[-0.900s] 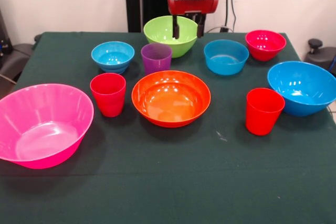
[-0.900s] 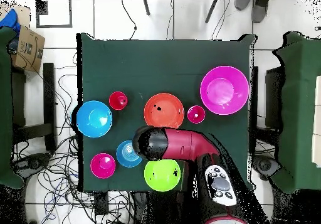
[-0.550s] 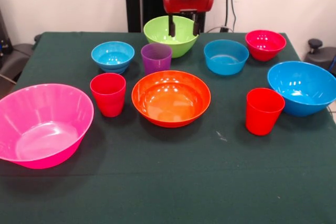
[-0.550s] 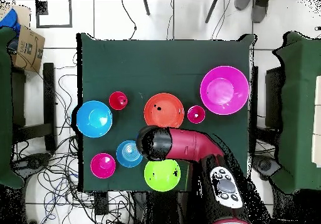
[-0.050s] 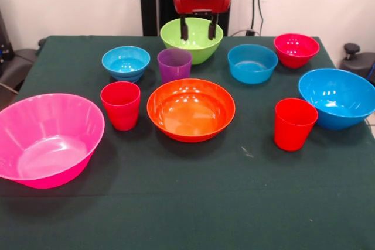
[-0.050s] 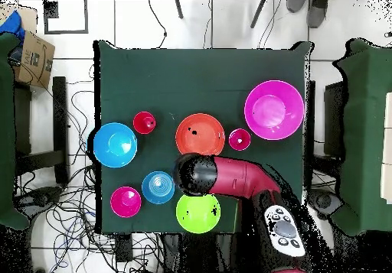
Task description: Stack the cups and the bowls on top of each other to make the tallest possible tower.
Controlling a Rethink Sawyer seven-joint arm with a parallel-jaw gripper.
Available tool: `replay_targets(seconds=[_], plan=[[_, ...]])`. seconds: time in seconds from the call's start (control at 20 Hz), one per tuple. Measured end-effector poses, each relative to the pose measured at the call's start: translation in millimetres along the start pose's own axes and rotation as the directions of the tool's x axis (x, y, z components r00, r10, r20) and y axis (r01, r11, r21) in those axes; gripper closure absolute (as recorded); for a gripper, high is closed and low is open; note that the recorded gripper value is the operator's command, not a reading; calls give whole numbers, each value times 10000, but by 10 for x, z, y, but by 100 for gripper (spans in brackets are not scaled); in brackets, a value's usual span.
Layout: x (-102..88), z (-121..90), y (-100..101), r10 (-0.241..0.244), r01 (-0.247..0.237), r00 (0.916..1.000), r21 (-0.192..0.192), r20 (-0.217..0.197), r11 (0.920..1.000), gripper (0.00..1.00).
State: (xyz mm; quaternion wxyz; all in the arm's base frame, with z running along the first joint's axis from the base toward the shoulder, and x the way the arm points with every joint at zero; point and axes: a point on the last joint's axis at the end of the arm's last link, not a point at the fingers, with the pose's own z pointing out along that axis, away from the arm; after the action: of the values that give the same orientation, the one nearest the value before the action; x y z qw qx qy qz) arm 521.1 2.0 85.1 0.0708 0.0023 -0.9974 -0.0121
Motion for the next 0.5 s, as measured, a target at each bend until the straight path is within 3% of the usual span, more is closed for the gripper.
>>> replay_targets(seconds=[0.5], plan=[[11,17,-114,173,-173,9998,-16,-19,9998,0]])
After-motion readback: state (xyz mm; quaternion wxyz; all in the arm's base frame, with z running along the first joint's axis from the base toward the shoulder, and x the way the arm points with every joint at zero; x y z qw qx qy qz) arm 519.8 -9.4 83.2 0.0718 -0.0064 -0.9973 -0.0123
